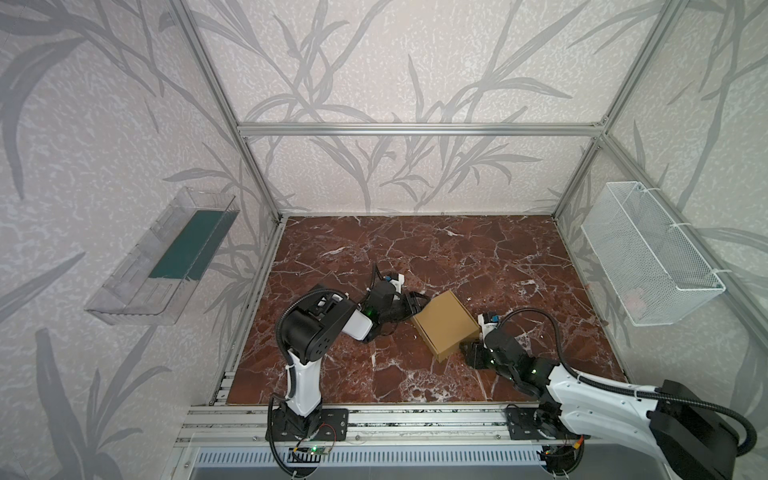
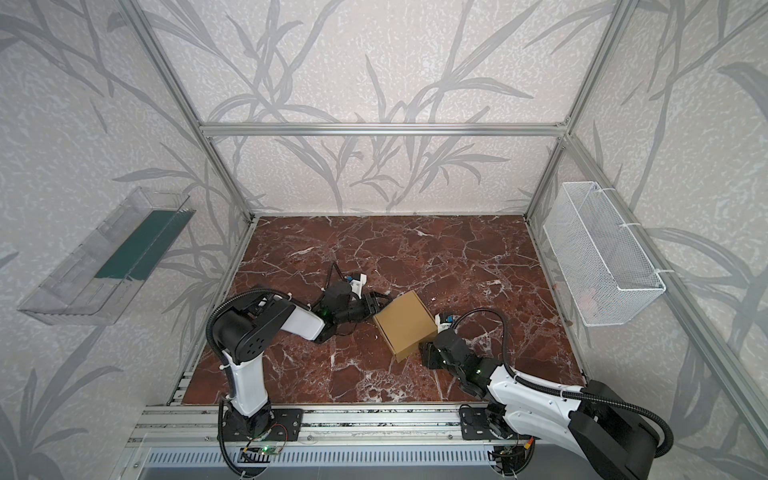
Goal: Fold the paper box
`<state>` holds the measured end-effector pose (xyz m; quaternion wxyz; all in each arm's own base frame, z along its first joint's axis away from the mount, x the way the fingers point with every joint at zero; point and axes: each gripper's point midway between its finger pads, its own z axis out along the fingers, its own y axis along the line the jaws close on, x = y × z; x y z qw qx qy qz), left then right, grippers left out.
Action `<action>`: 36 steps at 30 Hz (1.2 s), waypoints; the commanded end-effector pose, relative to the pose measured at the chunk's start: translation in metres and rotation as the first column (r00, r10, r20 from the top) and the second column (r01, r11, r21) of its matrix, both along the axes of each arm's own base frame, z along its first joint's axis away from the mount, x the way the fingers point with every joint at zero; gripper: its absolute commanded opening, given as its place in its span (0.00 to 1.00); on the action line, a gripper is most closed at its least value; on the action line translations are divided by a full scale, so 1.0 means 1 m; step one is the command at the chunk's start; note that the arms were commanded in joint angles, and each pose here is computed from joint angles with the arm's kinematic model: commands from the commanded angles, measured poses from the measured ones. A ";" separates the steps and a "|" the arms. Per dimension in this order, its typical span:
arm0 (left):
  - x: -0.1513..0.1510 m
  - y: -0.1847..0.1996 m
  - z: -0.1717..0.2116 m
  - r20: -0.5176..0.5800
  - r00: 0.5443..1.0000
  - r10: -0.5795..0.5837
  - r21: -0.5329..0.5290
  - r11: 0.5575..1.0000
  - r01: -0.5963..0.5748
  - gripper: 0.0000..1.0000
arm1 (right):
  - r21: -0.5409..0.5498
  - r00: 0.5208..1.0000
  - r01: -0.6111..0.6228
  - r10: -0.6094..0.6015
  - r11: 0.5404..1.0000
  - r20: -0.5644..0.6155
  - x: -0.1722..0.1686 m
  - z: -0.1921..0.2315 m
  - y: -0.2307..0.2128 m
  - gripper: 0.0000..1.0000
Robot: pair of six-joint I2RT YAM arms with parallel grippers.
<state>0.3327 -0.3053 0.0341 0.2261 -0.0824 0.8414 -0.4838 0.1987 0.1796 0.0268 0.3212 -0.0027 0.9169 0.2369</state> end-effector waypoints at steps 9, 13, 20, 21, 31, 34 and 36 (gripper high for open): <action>-0.077 0.019 -0.089 -0.326 0.945 -0.034 0.150 0.985 0.087 0.62 | 0.079 1.000 -0.014 0.016 0.997 -0.026 -0.017 0.009 0.018 0.62; -0.077 0.019 -0.090 -0.325 0.945 -0.033 0.151 0.985 0.087 0.62 | 0.057 0.999 0.007 -0.005 0.998 -0.045 -0.033 0.005 0.011 0.62; -0.075 0.018 -0.089 -0.323 0.946 -0.031 0.144 0.986 0.081 0.62 | 0.032 0.997 -0.050 0.052 0.998 -0.056 -0.055 -0.011 0.027 0.61; -0.075 0.017 -0.088 -0.323 0.946 -0.032 0.142 0.986 0.082 0.62 | 0.029 0.997 -0.058 0.059 0.998 -0.048 -0.054 -0.012 0.031 0.61; -0.080 0.022 -0.085 -0.319 0.947 -0.028 0.143 0.987 0.078 0.61 | 0.026 0.996 -0.087 0.086 0.996 0.032 -0.037 -0.014 0.061 0.61; -0.081 0.024 -0.085 -0.320 0.947 -0.027 0.145 0.986 0.078 0.61 | 0.015 0.994 -0.089 0.088 0.996 0.061 -0.034 -0.008 0.061 0.62; -0.081 0.026 -0.085 -0.321 0.947 -0.027 0.145 0.986 0.077 0.61 | 0.000 0.994 -0.090 0.090 0.996 0.058 -0.036 -0.005 0.054 0.62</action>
